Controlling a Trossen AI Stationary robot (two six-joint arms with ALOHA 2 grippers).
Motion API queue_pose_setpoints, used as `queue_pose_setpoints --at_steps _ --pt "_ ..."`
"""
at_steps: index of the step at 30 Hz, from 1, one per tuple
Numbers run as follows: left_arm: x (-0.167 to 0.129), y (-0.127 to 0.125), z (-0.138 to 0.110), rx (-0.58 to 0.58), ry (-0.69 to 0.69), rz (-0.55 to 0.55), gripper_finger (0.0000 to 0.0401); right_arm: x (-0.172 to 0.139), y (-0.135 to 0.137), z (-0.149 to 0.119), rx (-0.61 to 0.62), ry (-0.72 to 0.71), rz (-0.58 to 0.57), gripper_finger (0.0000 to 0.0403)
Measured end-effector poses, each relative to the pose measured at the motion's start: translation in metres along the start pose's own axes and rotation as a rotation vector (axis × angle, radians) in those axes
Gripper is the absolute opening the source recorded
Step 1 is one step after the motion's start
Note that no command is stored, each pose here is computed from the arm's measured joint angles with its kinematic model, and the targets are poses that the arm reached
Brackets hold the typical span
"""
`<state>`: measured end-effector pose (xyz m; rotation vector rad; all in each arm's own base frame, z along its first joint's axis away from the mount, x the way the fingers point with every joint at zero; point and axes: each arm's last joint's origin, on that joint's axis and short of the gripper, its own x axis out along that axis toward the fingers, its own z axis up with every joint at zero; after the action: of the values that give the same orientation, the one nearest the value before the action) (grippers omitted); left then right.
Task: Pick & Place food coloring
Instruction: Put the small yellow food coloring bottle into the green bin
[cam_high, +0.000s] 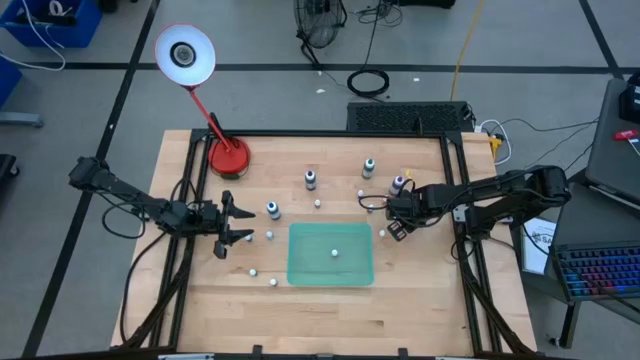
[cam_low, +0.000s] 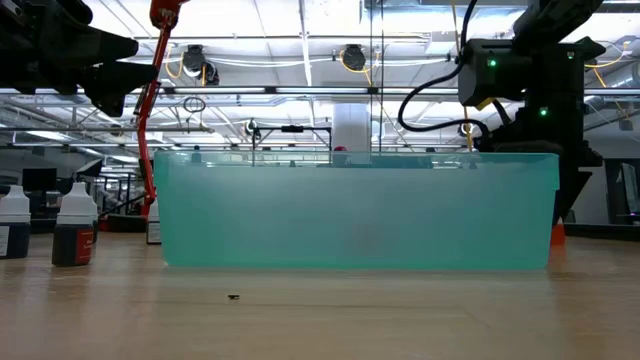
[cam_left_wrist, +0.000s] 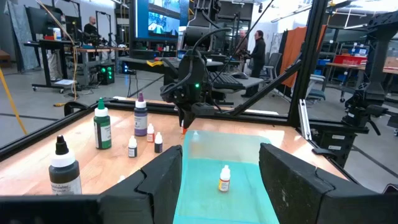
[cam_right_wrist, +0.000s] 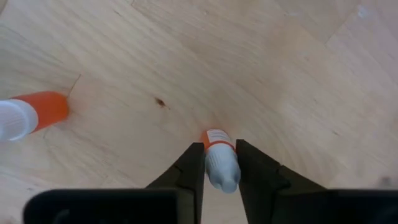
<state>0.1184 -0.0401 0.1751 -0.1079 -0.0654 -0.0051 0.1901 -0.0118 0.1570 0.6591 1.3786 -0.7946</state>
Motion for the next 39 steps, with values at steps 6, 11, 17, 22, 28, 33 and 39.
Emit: queue_pose_setpoints --at_steps 6,11,17,22,28,33,39 --pt "0.0 0.0 0.0 0.0 0.0 0.0 0.0214 -0.002 0.003 0.0 -0.066 -0.024 0.028 0.0053" --pt "0.0 0.0 0.0 0.0 0.0 0.0 0.0214 -0.023 0.013 0.003 -0.107 -0.113 0.094 0.0053" --pt "0.0 0.0 0.0 0.0 0.0 0.0 0.0214 -0.073 0.035 0.014 -0.163 -0.264 0.223 0.0053" --pt "0.0 0.0 0.0 0.0 0.0 0.0 0.0214 -0.123 0.071 0.015 -0.275 -0.437 0.334 0.0053" --pt "0.0 0.0 0.0 0.0 0.0 -0.001 0.0214 -0.156 0.125 0.014 -0.422 -0.473 0.327 0.0053" --pt "0.0 0.0 0.0 0.0 0.0 0.0 0.0214 -0.161 0.171 0.019 -0.553 -0.382 0.276 0.0053" --pt "0.0 0.0 0.0 0.0 0.0 0.0 0.0214 -0.128 0.196 0.031 -0.663 -0.263 0.177 0.0053"
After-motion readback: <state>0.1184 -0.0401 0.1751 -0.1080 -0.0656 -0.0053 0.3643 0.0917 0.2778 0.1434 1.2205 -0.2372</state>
